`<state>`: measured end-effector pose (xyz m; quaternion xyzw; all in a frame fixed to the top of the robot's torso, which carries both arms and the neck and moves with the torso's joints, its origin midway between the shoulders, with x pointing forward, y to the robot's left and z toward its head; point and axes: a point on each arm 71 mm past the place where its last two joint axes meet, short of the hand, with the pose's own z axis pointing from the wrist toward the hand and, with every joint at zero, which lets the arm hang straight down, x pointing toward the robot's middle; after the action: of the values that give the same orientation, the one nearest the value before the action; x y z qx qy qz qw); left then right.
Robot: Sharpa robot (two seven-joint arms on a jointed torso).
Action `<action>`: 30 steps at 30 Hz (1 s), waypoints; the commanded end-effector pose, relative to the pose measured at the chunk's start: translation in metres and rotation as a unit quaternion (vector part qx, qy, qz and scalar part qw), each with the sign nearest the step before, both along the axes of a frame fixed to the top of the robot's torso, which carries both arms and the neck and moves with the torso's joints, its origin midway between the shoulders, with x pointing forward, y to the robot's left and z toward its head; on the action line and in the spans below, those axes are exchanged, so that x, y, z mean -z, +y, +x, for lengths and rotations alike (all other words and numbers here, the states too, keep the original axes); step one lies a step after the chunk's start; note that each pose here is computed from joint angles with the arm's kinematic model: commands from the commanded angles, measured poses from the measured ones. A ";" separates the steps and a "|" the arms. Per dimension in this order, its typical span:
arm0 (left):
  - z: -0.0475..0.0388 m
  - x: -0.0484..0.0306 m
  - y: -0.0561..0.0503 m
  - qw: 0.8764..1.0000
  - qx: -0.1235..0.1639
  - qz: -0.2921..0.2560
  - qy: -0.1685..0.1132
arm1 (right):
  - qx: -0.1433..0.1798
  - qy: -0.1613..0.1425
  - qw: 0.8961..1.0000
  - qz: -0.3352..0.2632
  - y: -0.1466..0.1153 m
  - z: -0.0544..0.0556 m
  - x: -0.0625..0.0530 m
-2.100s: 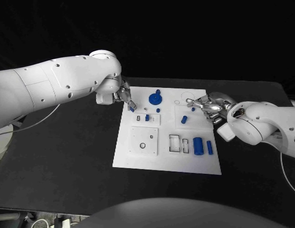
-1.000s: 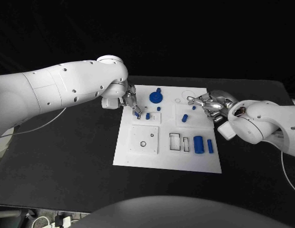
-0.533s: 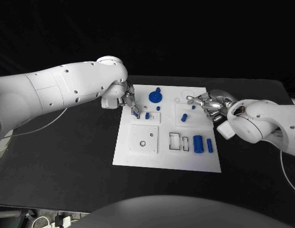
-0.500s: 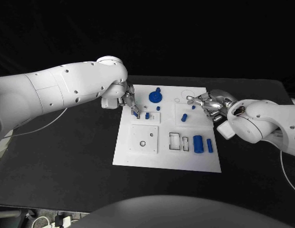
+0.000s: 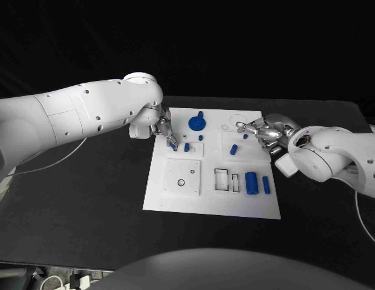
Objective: Assemble the parts on the task board
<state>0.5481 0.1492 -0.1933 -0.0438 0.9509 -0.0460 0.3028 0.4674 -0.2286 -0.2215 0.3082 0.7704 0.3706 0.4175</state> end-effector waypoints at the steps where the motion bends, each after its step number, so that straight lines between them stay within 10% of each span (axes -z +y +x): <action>1: -0.0012 0.0011 0.003 0.999 -0.015 0.031 0.008 | -0.006 -0.002 1.000 -0.001 0.001 0.000 0.000; 30: -0.0013 0.0030 -0.001 0.999 -0.011 0.036 0.016 | -0.008 -0.002 1.000 0.000 0.002 0.000 0.000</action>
<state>0.5483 0.1441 -0.1953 -0.0393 0.9525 -0.0457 0.2987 0.4676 -0.2273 -0.2215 0.3075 0.7706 0.3712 0.4169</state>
